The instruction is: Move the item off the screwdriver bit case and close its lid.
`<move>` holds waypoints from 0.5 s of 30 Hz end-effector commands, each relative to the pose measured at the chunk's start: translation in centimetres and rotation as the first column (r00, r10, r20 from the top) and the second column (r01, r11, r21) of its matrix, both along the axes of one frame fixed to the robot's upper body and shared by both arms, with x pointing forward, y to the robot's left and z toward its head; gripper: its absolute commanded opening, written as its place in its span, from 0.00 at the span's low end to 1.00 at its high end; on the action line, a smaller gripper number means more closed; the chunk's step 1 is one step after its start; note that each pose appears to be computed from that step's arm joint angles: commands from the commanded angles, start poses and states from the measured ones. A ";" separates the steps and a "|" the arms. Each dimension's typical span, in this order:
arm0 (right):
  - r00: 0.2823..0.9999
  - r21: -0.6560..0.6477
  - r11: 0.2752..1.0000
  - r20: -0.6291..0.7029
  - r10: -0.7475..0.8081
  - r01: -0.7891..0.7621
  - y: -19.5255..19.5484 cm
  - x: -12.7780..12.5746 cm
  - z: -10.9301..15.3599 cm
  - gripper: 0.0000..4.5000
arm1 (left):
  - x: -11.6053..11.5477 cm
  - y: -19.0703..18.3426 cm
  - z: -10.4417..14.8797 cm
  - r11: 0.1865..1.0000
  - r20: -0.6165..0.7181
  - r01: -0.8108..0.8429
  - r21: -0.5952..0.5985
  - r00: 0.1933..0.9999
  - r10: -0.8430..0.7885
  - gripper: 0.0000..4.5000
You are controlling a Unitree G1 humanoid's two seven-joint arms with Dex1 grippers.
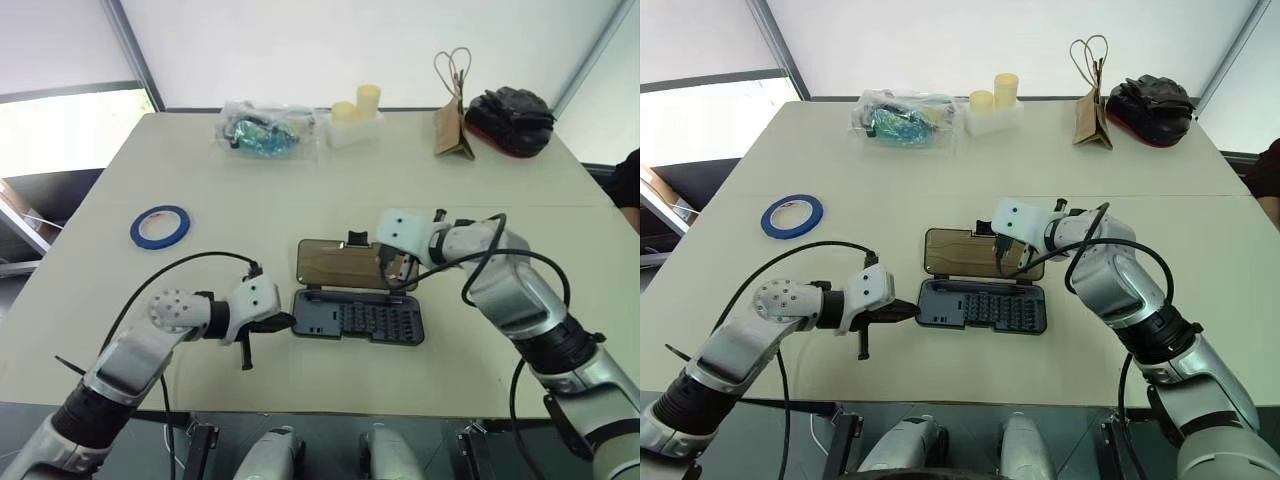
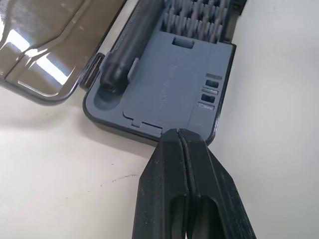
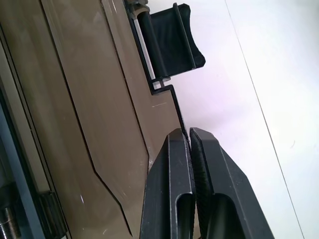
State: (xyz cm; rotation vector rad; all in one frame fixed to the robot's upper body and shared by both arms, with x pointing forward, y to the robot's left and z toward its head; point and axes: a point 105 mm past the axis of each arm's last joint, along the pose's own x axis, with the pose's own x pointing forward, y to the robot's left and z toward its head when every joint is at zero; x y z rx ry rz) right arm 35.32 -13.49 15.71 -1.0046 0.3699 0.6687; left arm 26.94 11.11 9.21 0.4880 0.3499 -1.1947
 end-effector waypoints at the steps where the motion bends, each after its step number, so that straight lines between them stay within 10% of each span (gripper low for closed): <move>1: 0.993 0.003 0.999 0.112 -0.040 0.040 -0.7 0.5 2.1 0.01 | 1.1 -0.1 3.5 0.979 0.003 -0.059 -0.197 0.998 0.061 0.00; 10: 0.993 -0.003 1.000 0.115 -0.030 0.030 -0.5 0.4 1.8 0.01 | 7.0 3.5 9.9 0.764 0.005 -0.299 -0.572 0.930 0.368 0.00; 15: 0.991 -0.004 1.000 0.132 -0.002 0.003 0.0 0.4 2.0 0.01 | 9.6 4.3 6.4 0.811 0.056 -0.425 -0.402 0.873 0.485 0.00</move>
